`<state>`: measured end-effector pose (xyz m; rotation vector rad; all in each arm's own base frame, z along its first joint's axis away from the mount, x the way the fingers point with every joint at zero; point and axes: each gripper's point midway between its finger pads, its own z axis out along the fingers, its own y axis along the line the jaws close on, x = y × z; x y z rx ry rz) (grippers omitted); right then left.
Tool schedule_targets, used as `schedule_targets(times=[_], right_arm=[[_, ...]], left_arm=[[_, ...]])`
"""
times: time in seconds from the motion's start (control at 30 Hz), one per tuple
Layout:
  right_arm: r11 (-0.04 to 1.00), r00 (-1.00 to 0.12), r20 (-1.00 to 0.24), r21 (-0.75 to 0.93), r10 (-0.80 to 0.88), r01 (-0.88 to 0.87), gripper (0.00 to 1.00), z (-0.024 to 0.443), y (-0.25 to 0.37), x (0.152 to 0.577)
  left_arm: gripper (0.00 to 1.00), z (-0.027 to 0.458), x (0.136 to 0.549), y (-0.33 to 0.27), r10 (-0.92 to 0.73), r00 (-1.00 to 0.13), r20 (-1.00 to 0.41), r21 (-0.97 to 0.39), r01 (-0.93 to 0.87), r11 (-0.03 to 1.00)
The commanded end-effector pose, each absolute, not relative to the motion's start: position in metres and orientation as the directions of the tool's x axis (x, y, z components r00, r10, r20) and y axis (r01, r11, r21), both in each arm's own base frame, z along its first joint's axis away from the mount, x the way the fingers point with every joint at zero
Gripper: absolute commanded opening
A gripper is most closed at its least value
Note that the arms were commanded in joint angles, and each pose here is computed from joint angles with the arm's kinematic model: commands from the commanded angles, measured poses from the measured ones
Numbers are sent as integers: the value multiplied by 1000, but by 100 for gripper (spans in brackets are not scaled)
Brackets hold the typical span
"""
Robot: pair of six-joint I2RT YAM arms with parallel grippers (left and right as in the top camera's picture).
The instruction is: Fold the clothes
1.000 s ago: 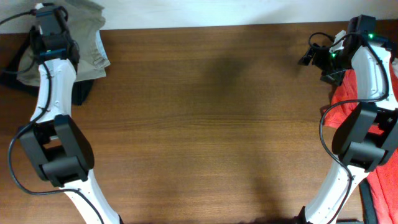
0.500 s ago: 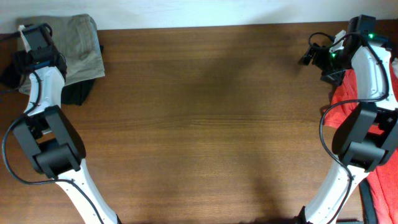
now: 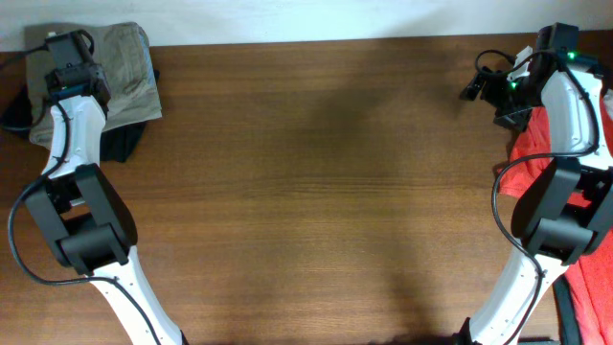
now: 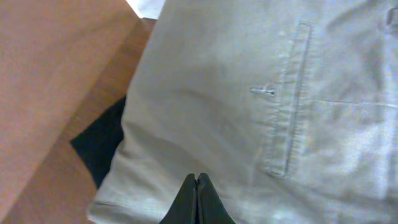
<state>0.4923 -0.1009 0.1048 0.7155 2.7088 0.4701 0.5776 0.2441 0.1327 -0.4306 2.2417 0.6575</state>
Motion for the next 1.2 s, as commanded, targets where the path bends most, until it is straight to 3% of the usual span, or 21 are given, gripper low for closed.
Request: schedule_targets(times=[0.0, 0.13, 0.27, 0.37, 0.5, 0.53, 0.57, 0.6, 0.63, 0.73, 0.83, 0.93, 1.07, 1.17], right_arm=[[828, -832, -223, 392, 508, 401, 99, 112, -100, 497], [828, -832, -223, 392, 508, 401, 99, 112, -100, 497], [828, -832, -223, 392, 508, 401, 99, 112, -100, 497], [828, -832, -223, 392, 508, 401, 99, 112, -100, 497], [828, -832, -223, 392, 508, 401, 99, 112, -100, 497], [828, -832, -223, 392, 508, 401, 99, 112, -100, 497], [828, -832, -223, 392, 508, 401, 99, 112, -100, 497], [828, -832, -223, 392, 508, 401, 99, 112, -100, 497], [828, -832, -222, 392, 508, 401, 99, 112, -99, 497], [834, -814, -285, 402, 505, 376, 99, 118, -104, 511], [697, -843, -127, 633, 523, 337, 99, 135, -57, 502], [587, -887, -187, 802, 422, 110, 99, 186, -25, 499], [664, -892, -281, 747, 355, 29, 99, 245, -12, 458], [806, -874, -370, 591, 316, 41, 99, 298, -5, 401]], left_arm=[[1, 109, 586, 240, -140, -662, -736, 270, -477, 836], [1, 49, 577, 220, -168, -763, -625, 225, -382, 896], [0, 58, 561, 211, -176, -804, -568, 232, -361, 903], [1, 137, 559, 193, -138, -750, -647, 222, -358, 907], [2, 274, 544, 152, -57, -593, -803, 191, -347, 918], [23, 295, 536, 143, -45, -570, -820, 186, -340, 922], [66, 308, 529, 135, -37, -561, -827, 184, -331, 925], [87, 320, 520, 124, -28, -559, -829, 177, -308, 935], [99, 327, 514, 114, -23, -559, -829, 166, -284, 944], [99, 343, 489, 54, 3, -580, -815, 62, -82, 995], [99, 341, 466, -2, 20, -625, -780, -74, 124, 989], [99, 330, 456, -17, 31, -668, -743, -104, 160, 982], [99, 317, 442, -17, 27, -725, -688, -121, 152, 981], [99, 314, 440, -17, 27, -734, -679, -122, 150, 981]])
